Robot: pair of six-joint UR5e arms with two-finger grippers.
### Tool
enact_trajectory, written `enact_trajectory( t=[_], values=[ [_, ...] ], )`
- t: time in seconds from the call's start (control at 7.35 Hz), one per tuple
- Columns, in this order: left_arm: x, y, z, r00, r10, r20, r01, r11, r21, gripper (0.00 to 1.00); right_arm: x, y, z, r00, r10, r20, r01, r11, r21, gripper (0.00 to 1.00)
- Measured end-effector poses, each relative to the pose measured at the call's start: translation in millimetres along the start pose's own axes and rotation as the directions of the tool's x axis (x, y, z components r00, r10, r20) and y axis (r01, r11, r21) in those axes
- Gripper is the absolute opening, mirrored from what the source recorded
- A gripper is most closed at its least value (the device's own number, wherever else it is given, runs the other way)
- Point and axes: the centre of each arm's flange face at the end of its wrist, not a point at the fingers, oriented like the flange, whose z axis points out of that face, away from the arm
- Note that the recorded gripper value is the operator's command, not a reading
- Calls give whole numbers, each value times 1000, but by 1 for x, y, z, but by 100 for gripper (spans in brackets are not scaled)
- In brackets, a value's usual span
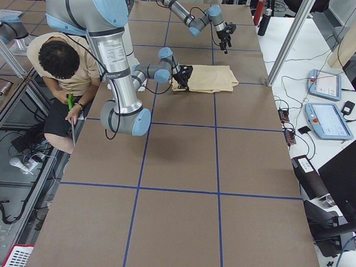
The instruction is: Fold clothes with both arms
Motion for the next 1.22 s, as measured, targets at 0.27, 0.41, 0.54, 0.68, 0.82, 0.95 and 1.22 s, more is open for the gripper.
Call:
enact_trajectory(
  t=[0.27, 0.41, 0.54, 0.68, 0.82, 0.95, 1.22],
  values=[
    [0, 0, 0, 1000, 0, 0, 0, 1000, -1, 100, -6, -5, 0, 998, -67, -1, 67, 998, 1, 100],
    [0, 0, 0, 1000, 0, 0, 0, 1000, -2, 100, -13, -9, 1, 994, -111, -17, 111, 994, 2, 100],
    [0, 0, 0, 1000, 0, -1, 0, 1000, -1, 100, -20, -11, 1, 987, -149, -50, 150, 989, -1, 100],
    [0, 0, 0, 1000, 0, -1, 0, 1000, -1, 100, -24, -9, 1, 976, -200, -86, 200, 980, -12, 100],
    [0, 0, 0, 1000, 0, -1, 0, 1000, -2, 100, -24, -3, 3, 960, -259, -111, 257, 966, -32, 98],
    [0, 0, 0, 1000, 0, -1, 0, 1000, -1, 100, -23, 6, 7, 945, -304, -124, 299, 953, -50, 97],
    [0, 0, 0, 1000, 0, -1, 0, 1000, -2, 100, -18, 20, 13, 923, -355, -151, 347, 935, -79, 90]
  ],
)
